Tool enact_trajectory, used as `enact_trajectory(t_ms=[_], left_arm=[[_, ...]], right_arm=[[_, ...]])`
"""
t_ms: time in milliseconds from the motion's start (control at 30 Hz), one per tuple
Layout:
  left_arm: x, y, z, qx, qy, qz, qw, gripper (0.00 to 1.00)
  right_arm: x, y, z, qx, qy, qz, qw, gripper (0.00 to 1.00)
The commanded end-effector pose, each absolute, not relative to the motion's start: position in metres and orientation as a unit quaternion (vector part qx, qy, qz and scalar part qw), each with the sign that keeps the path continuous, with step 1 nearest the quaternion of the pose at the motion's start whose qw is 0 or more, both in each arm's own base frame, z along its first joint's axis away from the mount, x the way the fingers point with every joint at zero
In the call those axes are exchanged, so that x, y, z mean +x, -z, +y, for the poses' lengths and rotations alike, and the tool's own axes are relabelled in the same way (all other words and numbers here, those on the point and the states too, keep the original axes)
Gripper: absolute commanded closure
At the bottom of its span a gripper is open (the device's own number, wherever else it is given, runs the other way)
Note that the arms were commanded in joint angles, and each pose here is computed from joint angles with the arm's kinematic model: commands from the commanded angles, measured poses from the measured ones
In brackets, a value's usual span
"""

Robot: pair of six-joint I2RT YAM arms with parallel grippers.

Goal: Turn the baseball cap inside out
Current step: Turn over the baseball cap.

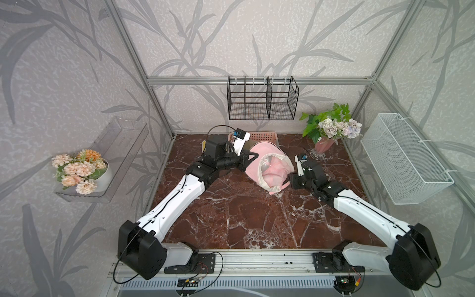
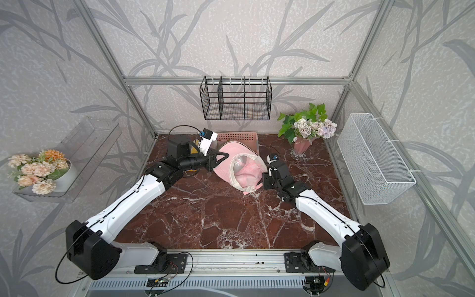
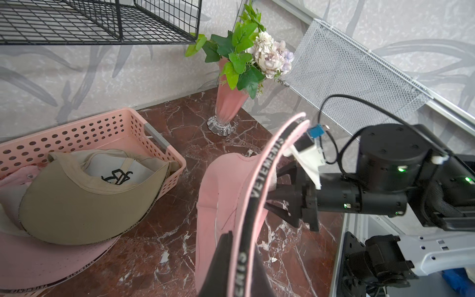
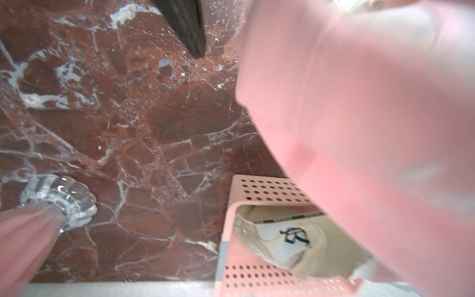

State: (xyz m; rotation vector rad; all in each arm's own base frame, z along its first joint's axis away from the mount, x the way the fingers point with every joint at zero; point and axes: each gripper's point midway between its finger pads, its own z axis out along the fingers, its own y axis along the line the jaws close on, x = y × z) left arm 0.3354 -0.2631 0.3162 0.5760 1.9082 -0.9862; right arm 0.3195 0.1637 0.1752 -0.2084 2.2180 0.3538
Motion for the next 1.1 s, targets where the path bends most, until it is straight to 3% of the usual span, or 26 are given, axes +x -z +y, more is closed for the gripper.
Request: enact_trajectory(t_ms=[0, 167, 433, 733, 1067], left_arm=[[0.343, -0.335, -0.257, 0.152, 0.429, 0.762, 0.46, 1.0], [0.345, -0.328, -0.247, 0.069, 0.448, 0.772, 0.446, 1.0], [0.35, -0.33, -0.245, 0.005, 0.465, 0.779, 0.42, 1.0], [0.347, -0.338, -0.252, 0.013, 0.478, 0.773, 0.416, 1.0], [0.341, -0.344, -0.256, 0.02, 0.496, 0.765, 0.41, 1.0]], right_arm=[[0.311, -0.214, 0.176, -0.146, -0.185, 0.829, 0.507, 0.45], [0.298, -0.227, 0.172, -0.214, -0.151, 0.794, 0.548, 0.43], [0.241, -0.226, 0.231, -0.434, -0.149, 0.674, 0.579, 0.4], [0.239, -0.228, 0.253, -0.462, -0.084, 0.624, 0.625, 0.4], [0.255, -0.217, 0.26, -0.467, -0.048, 0.628, 0.62, 0.46]])
